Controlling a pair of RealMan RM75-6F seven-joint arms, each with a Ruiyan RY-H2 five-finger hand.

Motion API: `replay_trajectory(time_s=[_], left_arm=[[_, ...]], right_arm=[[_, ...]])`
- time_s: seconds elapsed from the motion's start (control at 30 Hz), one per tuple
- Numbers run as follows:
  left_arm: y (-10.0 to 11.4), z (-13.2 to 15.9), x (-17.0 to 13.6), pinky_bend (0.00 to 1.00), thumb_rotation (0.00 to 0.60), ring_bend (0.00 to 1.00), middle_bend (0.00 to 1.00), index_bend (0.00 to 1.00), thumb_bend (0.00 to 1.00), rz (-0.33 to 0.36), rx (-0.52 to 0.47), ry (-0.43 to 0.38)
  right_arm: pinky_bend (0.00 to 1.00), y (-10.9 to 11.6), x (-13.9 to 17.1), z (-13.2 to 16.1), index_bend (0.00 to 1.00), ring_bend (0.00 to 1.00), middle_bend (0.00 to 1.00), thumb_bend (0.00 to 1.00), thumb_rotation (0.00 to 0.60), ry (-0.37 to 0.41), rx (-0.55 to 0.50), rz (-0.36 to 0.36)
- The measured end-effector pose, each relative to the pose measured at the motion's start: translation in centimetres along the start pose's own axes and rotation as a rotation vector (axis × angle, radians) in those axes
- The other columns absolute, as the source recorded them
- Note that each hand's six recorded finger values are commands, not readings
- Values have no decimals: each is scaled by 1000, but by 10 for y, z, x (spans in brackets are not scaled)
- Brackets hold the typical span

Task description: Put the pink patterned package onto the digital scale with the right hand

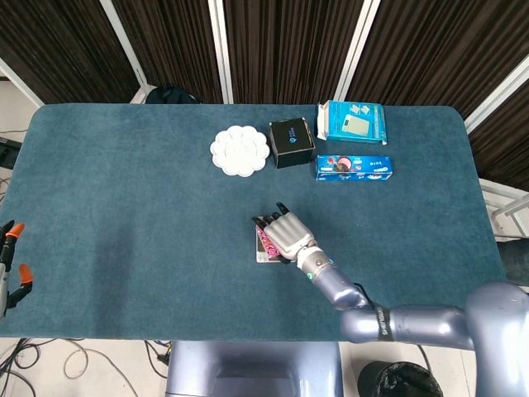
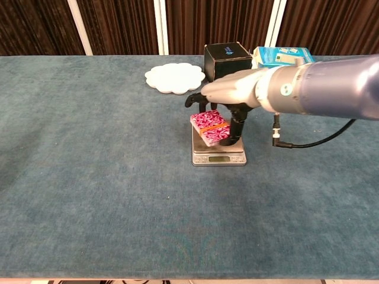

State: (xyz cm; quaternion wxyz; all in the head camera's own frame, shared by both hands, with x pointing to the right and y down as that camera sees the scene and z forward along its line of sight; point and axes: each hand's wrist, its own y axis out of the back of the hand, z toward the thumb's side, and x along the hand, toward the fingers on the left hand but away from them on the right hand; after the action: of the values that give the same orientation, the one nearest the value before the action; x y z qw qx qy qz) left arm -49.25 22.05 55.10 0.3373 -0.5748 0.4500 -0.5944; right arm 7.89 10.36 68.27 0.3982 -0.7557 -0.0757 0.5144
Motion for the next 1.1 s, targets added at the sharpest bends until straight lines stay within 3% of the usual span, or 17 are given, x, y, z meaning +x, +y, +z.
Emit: replay_trajectory(time_s=[0.37,0.43,0.57,0.63,0.77,1.1], left_arm=[[2,-2,0,0,600,0,0,36,652,4,-6,1],[2,-2,1,0,600,0,0,36,652,4,-6,2],[2,-2,0,0,600,0,0,36,652,5,-5,1],[2,-2,0,0,600,0,0,36,653,6,-4,0],[2,-2,-1,0,600,0,0,36,652,6,0,0],[2,-1,-1,0,600,0,0,37,652,7,7,3]], right_arm=[[11,-2,-23,9,54,316,405,390,600,-44,6,15],[11,0,-25,8,53,270,361,390,600,-50,8,13],[0,-2,-25,5,10,60,133,390,600,-59,5,29],[0,-4,-24,3,1,7,61,389,600,-65,9,49],[0,-6,-22,-4,0,0,2,390,600,-81,19,81],[0,-1,-12,-15,0,0,0,385,600,-106,36,113]])
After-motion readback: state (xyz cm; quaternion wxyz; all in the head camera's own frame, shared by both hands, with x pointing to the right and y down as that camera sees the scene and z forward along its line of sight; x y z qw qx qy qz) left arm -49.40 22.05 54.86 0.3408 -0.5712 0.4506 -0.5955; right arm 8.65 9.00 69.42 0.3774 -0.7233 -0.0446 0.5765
